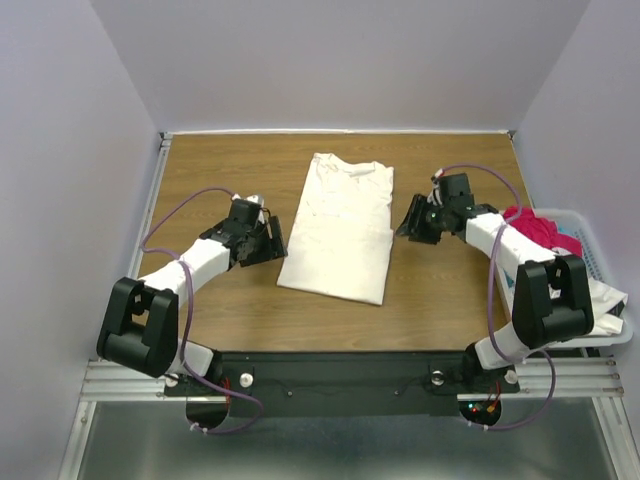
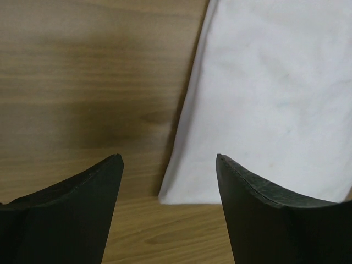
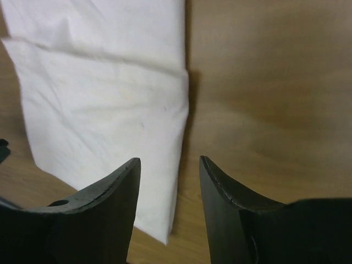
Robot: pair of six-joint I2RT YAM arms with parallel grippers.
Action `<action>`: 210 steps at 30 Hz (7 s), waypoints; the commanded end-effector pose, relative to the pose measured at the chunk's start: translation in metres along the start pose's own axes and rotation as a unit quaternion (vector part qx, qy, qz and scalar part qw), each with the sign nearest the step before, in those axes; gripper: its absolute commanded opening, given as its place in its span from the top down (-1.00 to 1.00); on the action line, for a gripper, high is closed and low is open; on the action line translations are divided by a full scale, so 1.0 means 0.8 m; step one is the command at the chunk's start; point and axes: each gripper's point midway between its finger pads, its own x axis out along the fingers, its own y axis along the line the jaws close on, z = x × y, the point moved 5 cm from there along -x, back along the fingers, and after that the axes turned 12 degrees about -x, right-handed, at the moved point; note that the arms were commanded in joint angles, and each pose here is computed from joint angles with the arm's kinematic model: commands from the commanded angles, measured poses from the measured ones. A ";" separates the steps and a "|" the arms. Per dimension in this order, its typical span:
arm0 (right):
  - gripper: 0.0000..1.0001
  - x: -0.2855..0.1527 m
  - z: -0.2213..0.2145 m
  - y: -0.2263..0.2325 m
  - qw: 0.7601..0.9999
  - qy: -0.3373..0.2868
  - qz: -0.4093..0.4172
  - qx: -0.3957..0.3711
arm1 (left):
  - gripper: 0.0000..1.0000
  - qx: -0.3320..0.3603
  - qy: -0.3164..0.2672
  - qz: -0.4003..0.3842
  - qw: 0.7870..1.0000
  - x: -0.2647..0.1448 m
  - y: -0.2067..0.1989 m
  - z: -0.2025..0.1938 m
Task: Fold and stack the t-shirts
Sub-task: Fold the tshirt
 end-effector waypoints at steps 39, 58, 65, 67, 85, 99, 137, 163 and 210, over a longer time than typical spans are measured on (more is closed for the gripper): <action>0.10 0.018 -0.226 0.059 0.973 0.190 -0.125 0.037 | -0.01 0.091 0.128 0.084 0.984 0.027 0.050 -0.105; 0.99 -0.036 -0.207 0.050 0.956 0.239 -0.155 -0.072 | 1.00 0.112 0.159 0.075 0.978 -0.016 0.018 -0.110; 0.99 -0.117 -0.210 0.064 0.935 0.318 -0.125 -0.098 | 1.00 0.095 0.221 0.048 0.969 -0.080 0.037 -0.146; 0.99 -0.140 -0.204 0.073 0.936 0.320 -0.112 -0.099 | 1.00 0.079 0.226 0.034 0.970 -0.100 0.040 -0.155; 0.99 -0.152 0.000 0.092 0.957 0.149 -0.183 -0.167 | 1.00 0.028 0.045 -0.013 0.999 -0.095 -0.028 -0.012; 0.99 -0.087 0.119 0.108 0.968 0.035 -0.151 -0.195 | 1.00 0.029 -0.034 -0.022 0.999 -0.045 -0.074 0.095; 0.48 0.091 0.177 0.045 0.969 -0.015 -0.193 -0.156 | -0.05 0.012 -0.097 -0.030 0.995 0.076 -0.072 0.187; 0.35 0.100 0.114 0.128 0.973 0.004 0.076 -0.218 | 0.06 0.103 -0.102 -0.083 0.986 0.060 -0.120 0.111; 0.37 0.221 0.187 0.028 0.972 -0.117 0.197 -0.045 | -0.06 0.009 -0.125 -0.170 0.977 0.215 -0.100 0.247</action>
